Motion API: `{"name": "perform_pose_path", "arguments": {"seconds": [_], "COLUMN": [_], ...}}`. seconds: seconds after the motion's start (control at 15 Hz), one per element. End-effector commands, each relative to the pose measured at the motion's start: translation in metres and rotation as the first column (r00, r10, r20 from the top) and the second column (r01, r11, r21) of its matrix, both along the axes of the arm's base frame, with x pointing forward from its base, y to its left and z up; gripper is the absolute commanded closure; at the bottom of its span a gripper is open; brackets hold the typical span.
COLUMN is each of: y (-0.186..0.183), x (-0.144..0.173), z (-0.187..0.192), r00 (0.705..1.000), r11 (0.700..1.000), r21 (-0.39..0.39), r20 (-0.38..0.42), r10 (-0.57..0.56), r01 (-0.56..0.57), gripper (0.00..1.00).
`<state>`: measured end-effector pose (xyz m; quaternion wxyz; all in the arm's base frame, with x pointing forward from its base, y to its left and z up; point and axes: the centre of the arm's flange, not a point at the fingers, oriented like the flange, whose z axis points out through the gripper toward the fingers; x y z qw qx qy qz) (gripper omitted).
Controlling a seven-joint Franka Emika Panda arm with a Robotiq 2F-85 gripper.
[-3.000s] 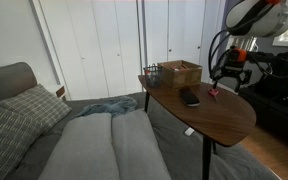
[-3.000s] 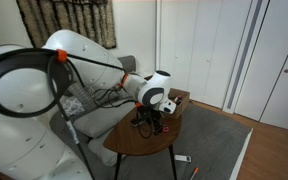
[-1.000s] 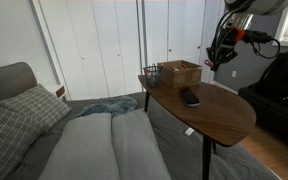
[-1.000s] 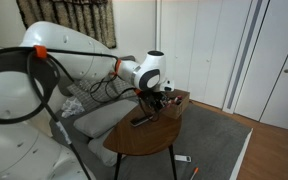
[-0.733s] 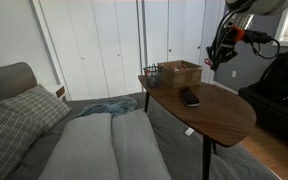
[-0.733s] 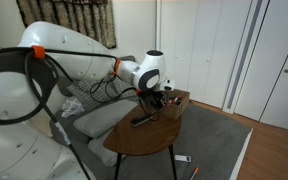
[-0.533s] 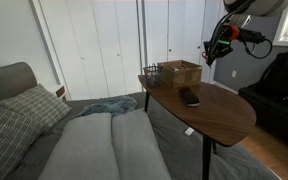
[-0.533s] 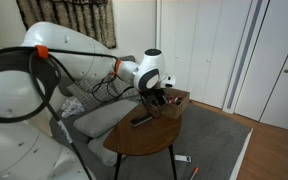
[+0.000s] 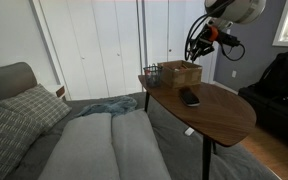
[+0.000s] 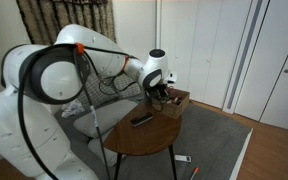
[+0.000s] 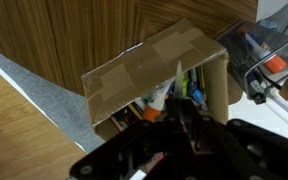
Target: Put the scissors in the box
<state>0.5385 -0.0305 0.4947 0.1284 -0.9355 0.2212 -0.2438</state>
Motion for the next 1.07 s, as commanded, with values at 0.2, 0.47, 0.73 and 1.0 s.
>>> {"name": "perform_pose_path", "arguments": {"seconds": [0.2, 0.47, 0.73, 1.0], "y": [-0.017, -0.017, -0.011, 0.001], "x": [0.057, 0.077, 0.059, 0.06], "z": [-0.009, -0.007, 0.004, -0.005], "r00": [0.994, 0.989, 0.991, 0.999], "r11": [0.992, 0.984, 0.988, 0.999], "r21": [0.074, 0.111, 0.086, 0.044], "r20": [0.031, 0.022, 0.046, 0.03], "r10": [-0.107, -0.146, -0.129, -0.034], "r01": [0.105, 0.143, 0.124, 0.032], "gripper": [0.97, 0.57, 0.29, 0.27]}}
